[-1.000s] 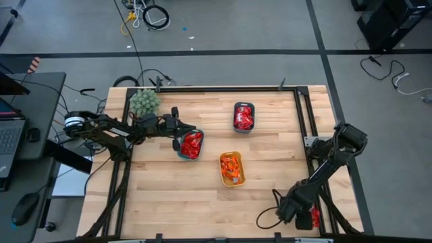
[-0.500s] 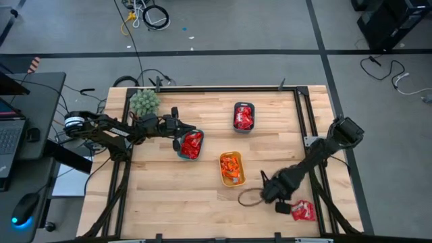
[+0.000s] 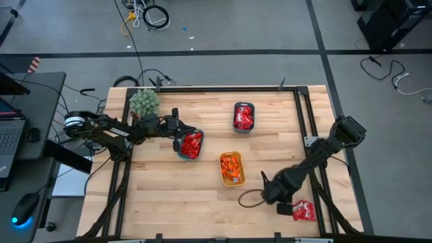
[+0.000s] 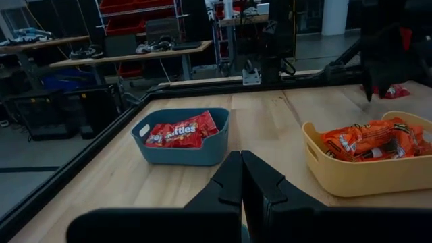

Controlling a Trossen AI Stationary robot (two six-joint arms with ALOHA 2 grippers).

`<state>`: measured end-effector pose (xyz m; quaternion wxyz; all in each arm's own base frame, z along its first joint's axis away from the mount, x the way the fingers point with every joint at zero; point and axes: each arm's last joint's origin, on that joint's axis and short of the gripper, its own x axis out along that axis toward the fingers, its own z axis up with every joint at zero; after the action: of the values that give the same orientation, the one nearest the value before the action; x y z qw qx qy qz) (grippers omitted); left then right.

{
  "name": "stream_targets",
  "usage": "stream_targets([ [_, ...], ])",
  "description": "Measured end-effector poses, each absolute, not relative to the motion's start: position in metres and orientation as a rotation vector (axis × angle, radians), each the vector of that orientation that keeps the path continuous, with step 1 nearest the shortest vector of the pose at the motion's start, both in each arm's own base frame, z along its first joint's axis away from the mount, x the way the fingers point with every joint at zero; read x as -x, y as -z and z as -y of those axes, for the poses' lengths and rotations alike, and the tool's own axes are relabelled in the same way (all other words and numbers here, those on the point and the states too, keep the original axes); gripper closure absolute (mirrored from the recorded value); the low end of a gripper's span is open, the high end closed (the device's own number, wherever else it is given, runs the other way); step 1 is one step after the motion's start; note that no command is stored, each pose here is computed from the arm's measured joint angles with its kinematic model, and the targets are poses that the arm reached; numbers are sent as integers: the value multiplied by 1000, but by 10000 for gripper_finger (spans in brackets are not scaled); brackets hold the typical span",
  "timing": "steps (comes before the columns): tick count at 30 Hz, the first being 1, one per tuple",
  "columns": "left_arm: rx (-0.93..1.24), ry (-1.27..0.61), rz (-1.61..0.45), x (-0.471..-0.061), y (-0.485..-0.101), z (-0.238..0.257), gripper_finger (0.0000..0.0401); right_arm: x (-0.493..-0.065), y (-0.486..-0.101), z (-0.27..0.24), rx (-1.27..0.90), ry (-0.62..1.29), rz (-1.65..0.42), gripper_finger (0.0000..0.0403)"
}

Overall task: Sort candy
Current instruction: Put the red candy into the blue bin

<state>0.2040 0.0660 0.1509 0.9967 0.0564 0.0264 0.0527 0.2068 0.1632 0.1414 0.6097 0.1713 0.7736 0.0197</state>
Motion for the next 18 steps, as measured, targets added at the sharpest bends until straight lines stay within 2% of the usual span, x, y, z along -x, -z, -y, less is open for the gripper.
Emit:
stream_targets([
  [10, -95, -106, -56, -204, -150, -66, 399, -187, -143, -182, -431, -22, -1883, 160],
  [14, -85, -106, -57, -204, -150, -66, 399, -181, -144, -189, -453, -85, -1946, 125],
  [18, -84, -105, -60, -204, -150, -66, 399, -170, -144, -198, -405, -118, -1966, 120],
])
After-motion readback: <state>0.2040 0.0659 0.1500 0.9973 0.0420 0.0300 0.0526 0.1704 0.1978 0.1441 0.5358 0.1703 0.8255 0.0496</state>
